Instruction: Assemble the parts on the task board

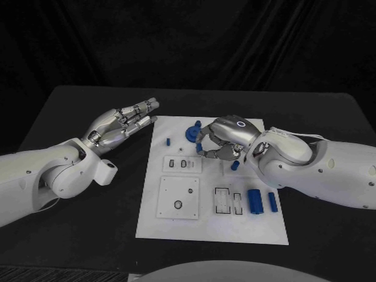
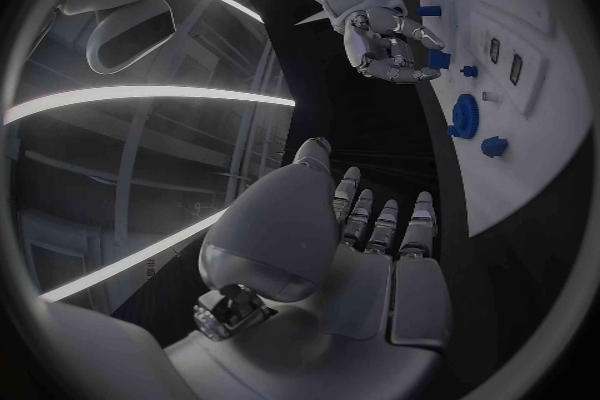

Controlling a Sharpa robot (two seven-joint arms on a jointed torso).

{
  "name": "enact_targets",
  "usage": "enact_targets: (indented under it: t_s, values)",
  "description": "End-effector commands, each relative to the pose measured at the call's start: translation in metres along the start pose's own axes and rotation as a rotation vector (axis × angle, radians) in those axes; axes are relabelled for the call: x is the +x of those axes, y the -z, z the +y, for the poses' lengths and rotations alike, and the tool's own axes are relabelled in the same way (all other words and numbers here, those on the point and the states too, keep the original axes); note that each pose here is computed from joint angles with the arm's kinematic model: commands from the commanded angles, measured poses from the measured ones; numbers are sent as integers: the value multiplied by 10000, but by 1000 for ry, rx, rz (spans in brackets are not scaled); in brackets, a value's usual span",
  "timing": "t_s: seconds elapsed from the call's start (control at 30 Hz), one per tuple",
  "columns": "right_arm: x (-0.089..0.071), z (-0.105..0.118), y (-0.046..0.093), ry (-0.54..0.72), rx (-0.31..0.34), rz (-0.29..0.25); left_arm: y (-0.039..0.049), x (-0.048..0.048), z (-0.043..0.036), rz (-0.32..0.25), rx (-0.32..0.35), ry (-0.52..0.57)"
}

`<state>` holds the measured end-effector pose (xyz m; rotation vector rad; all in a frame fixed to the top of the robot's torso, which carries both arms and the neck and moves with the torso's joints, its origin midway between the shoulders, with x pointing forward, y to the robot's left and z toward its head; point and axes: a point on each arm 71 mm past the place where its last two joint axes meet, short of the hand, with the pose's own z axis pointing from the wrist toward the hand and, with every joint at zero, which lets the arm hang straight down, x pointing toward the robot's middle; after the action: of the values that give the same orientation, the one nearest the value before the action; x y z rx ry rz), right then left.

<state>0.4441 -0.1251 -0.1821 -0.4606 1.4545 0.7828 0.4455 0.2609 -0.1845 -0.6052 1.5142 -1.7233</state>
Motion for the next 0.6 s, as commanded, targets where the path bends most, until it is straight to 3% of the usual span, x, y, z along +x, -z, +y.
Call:
enact_targets:
  t_s: [0.03,0.6]
  values:
    - [51,7,-9,17,23,33,-8,18,-14,17,12,6]
    - [142,61,-45,9,29,61,-11,24,-14,19,11,8]
